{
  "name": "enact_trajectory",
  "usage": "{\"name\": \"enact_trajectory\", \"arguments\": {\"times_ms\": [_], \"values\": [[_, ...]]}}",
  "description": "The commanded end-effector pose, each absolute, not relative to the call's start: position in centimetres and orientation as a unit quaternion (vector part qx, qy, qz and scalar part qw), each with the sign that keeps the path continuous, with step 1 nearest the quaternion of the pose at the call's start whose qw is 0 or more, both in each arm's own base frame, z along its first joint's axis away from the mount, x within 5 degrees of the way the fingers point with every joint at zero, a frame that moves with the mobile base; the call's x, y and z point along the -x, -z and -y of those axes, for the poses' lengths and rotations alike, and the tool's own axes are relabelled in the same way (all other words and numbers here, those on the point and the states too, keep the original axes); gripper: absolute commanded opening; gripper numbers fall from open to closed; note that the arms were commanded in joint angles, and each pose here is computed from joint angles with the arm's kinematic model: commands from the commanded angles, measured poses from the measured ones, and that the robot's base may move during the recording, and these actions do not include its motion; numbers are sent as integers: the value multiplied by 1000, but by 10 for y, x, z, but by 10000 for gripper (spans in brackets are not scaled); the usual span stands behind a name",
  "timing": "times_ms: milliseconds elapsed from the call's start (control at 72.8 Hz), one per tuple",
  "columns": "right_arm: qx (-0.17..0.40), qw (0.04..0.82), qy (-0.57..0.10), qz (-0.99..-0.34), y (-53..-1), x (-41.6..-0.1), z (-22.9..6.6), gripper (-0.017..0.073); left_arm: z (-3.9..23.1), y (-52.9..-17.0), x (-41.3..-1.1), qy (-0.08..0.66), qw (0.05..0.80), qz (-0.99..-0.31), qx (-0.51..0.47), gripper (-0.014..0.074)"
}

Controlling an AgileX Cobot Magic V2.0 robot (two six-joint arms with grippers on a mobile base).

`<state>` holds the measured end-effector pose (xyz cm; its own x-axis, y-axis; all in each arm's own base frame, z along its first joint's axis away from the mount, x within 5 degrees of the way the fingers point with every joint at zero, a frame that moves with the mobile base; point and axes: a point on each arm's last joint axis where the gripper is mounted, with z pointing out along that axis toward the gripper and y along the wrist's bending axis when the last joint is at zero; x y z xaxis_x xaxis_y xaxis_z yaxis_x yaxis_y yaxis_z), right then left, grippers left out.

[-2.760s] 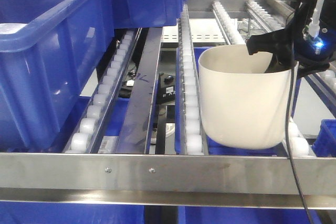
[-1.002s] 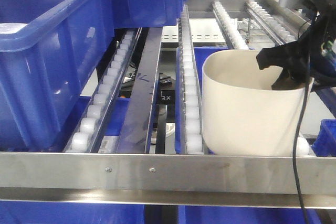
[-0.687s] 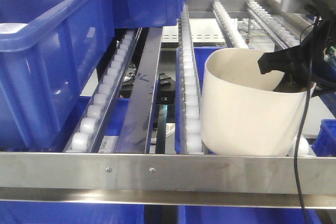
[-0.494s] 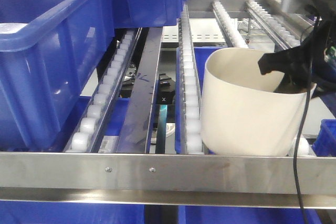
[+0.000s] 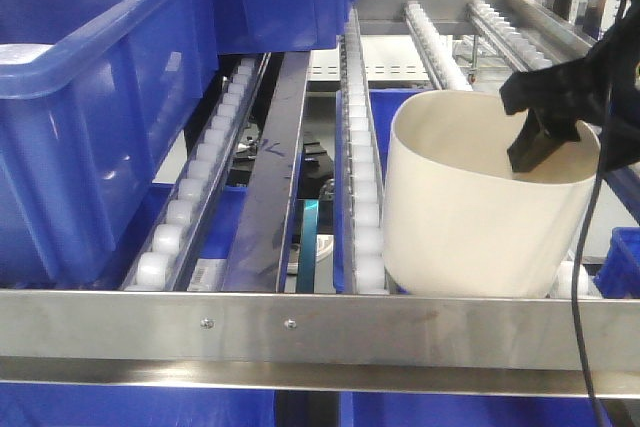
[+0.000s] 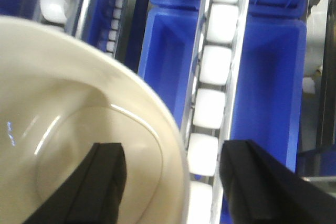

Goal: Move white bin to right shelf second layer
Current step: 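Set the bin down on the rollers and open the right gripper, then lift the right gripper up and away from the bin's rim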

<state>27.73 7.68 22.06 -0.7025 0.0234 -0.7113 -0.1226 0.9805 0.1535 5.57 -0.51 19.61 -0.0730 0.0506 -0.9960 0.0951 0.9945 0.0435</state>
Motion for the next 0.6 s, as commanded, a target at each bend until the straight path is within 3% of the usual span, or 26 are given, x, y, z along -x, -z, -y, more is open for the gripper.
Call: {"name": "enact_trajectory", "arguments": {"times_ms": [0,439,590], "values": [[27,447,-110,-887,-248,-279,-77,509,6,-192,-56,21,702,-710,-48,85],[33,509,-118,-852,-300,-245,-67,494,6,-192,-56,21,702,-710,-48,85],[34,550,-123,-825,-326,-221,-60,349,6,-192,-56,21,702,-710,-48,85]]}}
